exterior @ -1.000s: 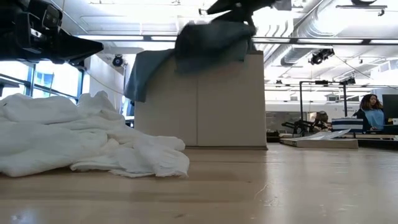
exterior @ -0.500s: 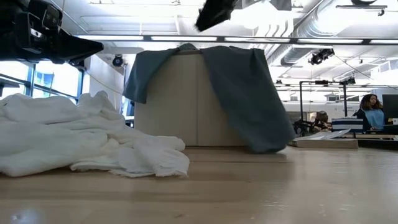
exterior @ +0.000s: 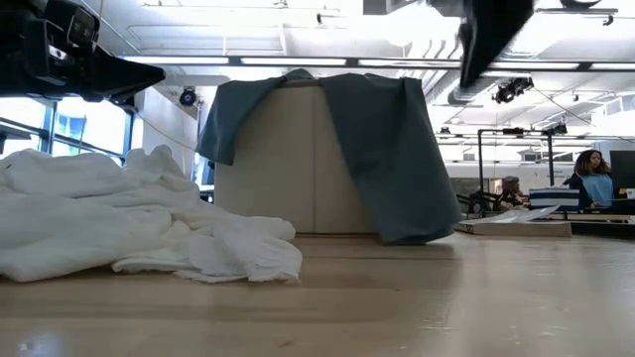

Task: Sort clothes
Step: Put the gray pants into the white bin

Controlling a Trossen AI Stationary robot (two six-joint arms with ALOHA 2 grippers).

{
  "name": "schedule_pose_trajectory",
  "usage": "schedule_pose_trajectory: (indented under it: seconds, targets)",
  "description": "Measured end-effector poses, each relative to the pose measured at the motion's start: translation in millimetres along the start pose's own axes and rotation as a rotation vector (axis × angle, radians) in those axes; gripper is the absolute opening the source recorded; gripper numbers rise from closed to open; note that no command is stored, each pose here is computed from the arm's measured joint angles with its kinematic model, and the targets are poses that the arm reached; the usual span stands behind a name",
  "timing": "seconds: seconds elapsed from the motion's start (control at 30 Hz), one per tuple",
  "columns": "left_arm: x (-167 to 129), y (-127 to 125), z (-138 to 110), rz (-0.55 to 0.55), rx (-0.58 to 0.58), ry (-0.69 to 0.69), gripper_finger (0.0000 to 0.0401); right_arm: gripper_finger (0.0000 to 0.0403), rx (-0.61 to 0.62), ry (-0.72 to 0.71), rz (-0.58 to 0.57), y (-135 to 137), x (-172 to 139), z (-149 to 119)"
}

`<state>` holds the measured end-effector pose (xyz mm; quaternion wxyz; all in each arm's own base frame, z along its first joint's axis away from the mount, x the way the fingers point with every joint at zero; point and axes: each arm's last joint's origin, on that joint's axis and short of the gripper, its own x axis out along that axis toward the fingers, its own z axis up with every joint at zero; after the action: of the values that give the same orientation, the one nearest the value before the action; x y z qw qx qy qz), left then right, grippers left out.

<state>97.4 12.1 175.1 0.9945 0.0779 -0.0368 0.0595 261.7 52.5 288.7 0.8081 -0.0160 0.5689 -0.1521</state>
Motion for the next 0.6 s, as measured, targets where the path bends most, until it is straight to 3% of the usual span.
schedule_pose_trajectory:
  seconds: [0.13,0.3,0.43,0.6]
  targets:
    - [0,0,0,0.0,0.0,0.0,0.0001,0.0155,0.131,-0.067,-0.035,-5,51,-29]
    - [0,0,0,0.0,0.0,0.0,0.0001,0.0156,0.236,-0.222,0.141,-1,111,-47]
    - [0,0,0,0.0,0.0,0.0,0.0001,0.0153,0.393,-0.384,0.208,-2,140,-50]
    - [0,0,0,0.0,0.0,0.0,0.0001,0.0111,0.424,-0.652,0.368,7,144,-26]
